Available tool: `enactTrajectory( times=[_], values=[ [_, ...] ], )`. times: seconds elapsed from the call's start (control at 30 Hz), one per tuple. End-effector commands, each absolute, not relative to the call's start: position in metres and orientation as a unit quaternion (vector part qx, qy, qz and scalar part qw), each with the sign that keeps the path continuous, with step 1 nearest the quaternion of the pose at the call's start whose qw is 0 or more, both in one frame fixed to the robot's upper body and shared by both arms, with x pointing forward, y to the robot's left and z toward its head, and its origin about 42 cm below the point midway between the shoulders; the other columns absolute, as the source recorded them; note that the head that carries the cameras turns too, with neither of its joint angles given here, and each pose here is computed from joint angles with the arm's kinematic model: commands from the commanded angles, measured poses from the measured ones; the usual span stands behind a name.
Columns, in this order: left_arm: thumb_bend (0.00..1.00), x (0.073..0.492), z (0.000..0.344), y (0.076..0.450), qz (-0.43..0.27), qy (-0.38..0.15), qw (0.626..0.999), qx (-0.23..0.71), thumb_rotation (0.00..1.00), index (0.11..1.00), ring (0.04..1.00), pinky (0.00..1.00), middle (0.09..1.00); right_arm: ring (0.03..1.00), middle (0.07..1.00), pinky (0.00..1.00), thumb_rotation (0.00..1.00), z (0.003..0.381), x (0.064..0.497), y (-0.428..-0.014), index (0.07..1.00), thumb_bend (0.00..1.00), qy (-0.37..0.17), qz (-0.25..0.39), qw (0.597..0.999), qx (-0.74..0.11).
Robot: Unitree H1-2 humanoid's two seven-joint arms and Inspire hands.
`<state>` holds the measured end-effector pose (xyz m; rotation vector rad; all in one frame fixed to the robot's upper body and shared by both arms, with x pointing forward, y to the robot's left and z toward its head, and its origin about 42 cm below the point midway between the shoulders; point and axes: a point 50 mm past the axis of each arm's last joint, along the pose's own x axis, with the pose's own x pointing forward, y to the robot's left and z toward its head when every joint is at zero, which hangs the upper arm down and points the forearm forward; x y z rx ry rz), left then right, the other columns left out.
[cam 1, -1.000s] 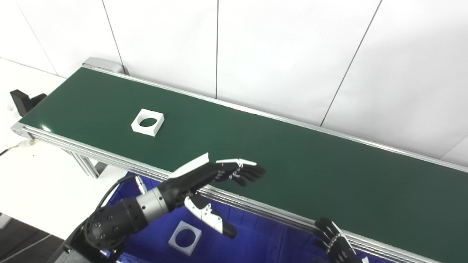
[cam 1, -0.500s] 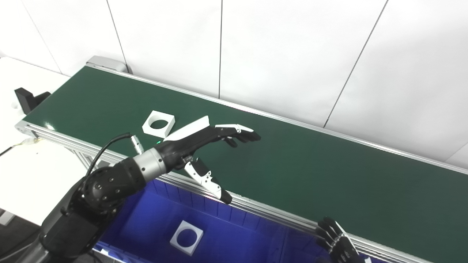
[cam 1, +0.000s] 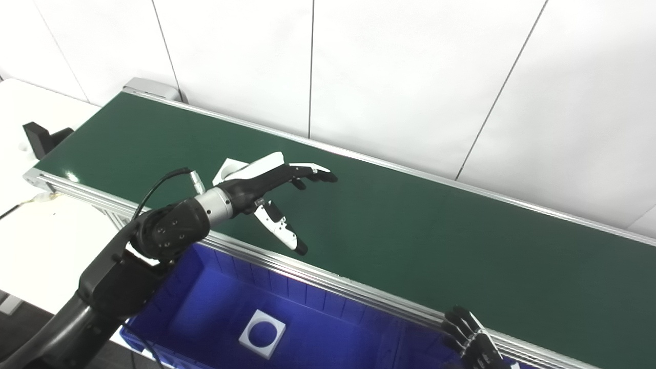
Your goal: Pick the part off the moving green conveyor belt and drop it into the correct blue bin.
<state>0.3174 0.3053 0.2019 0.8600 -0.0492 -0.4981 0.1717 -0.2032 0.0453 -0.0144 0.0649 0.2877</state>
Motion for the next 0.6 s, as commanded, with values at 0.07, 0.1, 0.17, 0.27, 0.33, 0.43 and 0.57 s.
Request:
enactTrajectory(
  times=[0.07,0.1,0.17,0.27,0.33,0.43,0.57],
  values=[
    [0.91,0.334,0.22,0.317,-0.22,-0.06,0.863,0.451,0.1,0.854,0.899,0.78,0.889,0.845,0.855,0.79,0.55,0.057,0.174,-0.202,0.876,0.73,-0.014,0.147,0.989,-0.007],
    [0.91,0.34,0.217,0.319,-0.214,-0.057,0.859,0.462,0.09,0.855,0.896,0.78,0.888,0.844,0.854,0.79,0.55,0.057,0.174,-0.202,0.875,0.73,-0.014,0.147,0.989,-0.006],
    [0.93,0.348,0.213,0.324,-0.206,-0.053,0.853,0.477,0.07,0.847,0.874,0.75,0.874,0.842,0.852,0.79,0.55,0.057,0.174,-0.202,0.875,0.74,-0.013,0.147,0.989,-0.006],
    [0.93,0.356,0.209,0.328,-0.198,-0.046,0.847,0.491,0.03,0.845,0.879,0.76,0.877,0.839,0.85,0.78,0.55,0.057,0.174,-0.202,0.873,0.74,-0.012,0.147,0.989,-0.007],
    [0.92,0.361,0.208,0.331,-0.191,-0.039,0.844,0.5,0.01,0.849,0.89,0.77,0.884,0.841,0.85,0.79,0.54,0.057,0.174,-0.202,0.874,0.74,-0.012,0.147,0.989,-0.005],
    [0.9,0.366,0.207,0.336,-0.177,-0.03,0.836,0.518,0.0,0.862,0.898,0.78,0.893,0.84,0.852,0.79,0.54,0.057,0.174,-0.201,0.877,0.73,-0.012,0.148,0.989,-0.004],
    [0.89,0.373,0.206,0.343,-0.161,-0.029,0.833,0.528,0.01,0.876,0.88,0.76,0.883,0.842,0.855,0.79,0.54,0.058,0.173,-0.2,0.879,0.73,-0.012,0.149,0.989,-0.006]
  ],
)
